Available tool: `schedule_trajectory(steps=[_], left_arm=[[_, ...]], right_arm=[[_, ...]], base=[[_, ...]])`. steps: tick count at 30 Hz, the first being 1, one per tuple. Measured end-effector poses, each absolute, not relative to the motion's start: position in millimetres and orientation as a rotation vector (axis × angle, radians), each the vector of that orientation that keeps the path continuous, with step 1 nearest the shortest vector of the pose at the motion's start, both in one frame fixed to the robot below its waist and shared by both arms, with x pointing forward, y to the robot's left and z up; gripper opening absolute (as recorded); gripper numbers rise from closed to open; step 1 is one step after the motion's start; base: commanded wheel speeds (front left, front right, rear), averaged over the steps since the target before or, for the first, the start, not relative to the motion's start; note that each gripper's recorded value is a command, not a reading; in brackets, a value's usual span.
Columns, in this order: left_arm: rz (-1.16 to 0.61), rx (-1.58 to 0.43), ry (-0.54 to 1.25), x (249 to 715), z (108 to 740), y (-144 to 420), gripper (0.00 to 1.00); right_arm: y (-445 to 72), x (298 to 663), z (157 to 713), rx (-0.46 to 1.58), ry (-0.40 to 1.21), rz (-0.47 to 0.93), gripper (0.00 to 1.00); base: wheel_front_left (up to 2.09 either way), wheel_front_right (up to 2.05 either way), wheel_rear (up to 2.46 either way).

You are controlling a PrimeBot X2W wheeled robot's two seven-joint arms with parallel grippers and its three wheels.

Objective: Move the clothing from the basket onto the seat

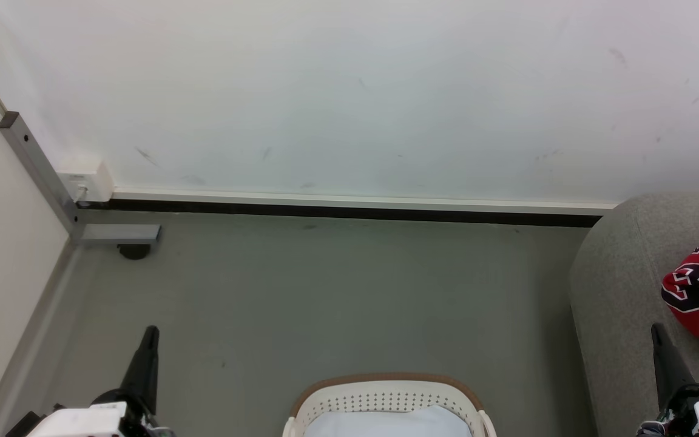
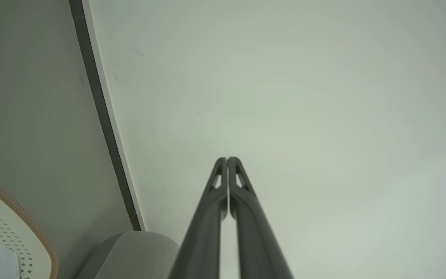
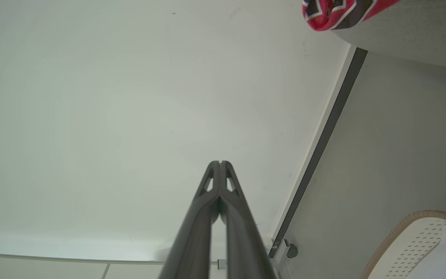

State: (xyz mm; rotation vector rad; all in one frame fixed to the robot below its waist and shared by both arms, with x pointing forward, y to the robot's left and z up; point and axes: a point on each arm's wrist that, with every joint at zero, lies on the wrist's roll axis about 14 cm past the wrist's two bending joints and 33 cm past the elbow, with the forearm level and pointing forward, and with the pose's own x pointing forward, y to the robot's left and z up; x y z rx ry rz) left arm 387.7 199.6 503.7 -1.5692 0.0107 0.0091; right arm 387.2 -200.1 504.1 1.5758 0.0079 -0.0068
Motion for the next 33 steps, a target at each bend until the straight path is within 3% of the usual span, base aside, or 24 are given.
schedule_trajectory(steps=[33], left_arm=[[0.009,-1.569,0.010,387.7,503.8,199.6,0.00]], right_arm=[[-200.5,387.2,504.1,1.575,0.006,-0.009,0.00]], base=[[0.00,0.00,0.00]])
